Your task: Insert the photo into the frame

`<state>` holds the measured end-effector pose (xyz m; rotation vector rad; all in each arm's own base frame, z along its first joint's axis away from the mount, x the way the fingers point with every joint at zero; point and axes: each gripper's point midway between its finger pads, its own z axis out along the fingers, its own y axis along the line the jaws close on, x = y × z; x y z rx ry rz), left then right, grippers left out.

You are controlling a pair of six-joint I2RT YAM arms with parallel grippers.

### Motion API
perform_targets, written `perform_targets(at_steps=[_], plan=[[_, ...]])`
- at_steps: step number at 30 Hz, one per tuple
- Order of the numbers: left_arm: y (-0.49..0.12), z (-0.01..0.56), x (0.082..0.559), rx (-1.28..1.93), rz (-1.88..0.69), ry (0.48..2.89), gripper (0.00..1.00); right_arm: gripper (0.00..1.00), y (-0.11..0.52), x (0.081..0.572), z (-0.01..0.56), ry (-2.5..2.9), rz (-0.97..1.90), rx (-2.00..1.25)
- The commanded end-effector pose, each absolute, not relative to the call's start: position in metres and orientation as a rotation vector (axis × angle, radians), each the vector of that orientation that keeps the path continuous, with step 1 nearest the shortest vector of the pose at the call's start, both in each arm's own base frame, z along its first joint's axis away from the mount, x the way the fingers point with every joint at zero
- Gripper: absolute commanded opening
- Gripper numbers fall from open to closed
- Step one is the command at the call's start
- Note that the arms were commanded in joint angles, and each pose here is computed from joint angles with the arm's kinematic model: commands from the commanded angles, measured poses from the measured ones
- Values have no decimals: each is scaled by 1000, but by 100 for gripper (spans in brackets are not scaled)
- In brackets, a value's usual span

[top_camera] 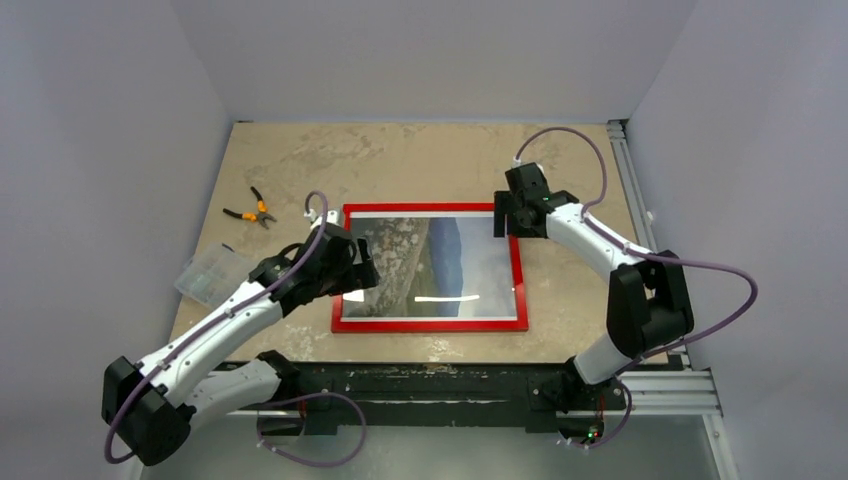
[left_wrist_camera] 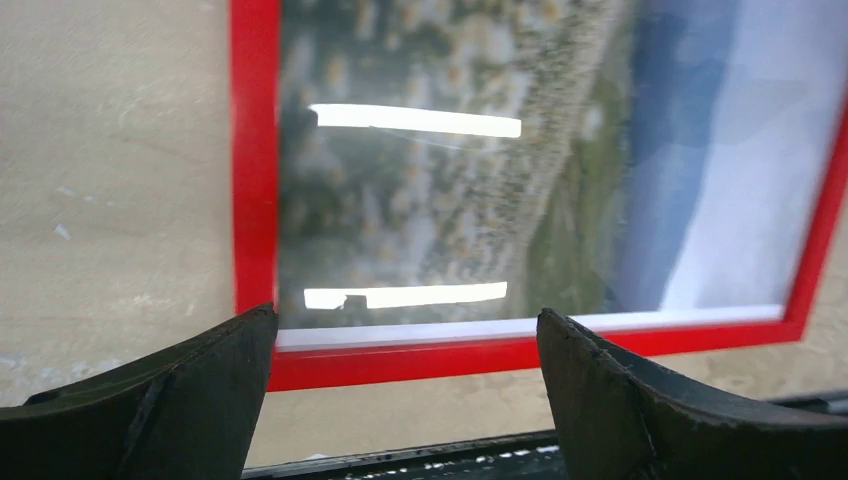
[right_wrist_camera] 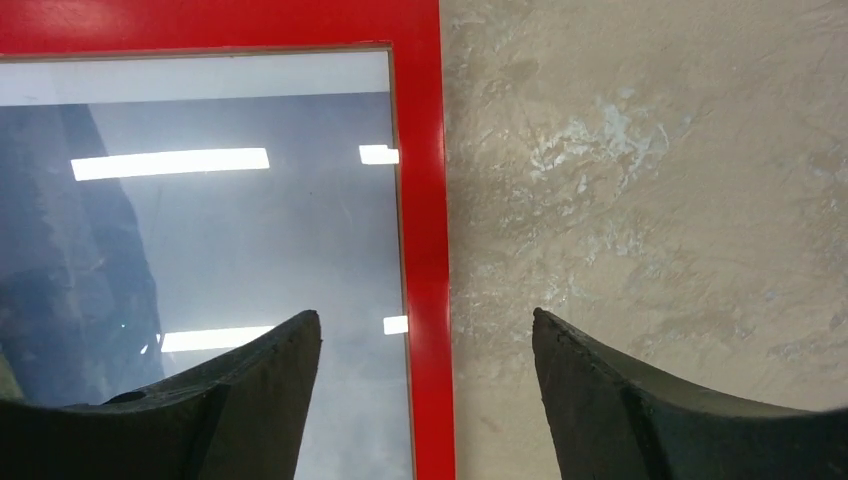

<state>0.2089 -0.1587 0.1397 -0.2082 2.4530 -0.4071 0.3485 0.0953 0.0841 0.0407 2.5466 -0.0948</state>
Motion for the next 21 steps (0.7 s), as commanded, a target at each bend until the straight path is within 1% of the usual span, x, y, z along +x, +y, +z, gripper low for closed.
perform_targets(at_steps=[1,4,7,12,15,21], plan=[[-135,107,210,-329,-333,2537,98,78,98,348,109,2520,-25,67],[-110,85,206,-441,-226,2580,98,86,101,322,94,2582,71,84],[-99,63,202,-518,-190,2642,98,91,95,293,72,2651,134,139],[-108,33,200,-558,-256,2723,98,93,90,259,39,2724,311,256],[-121,22,198,-549,-347,2751,97,93,99,254,27,2744,388,262],[-143,12,191,-525,-524,2775,96,93,121,276,25,2733,528,267]])
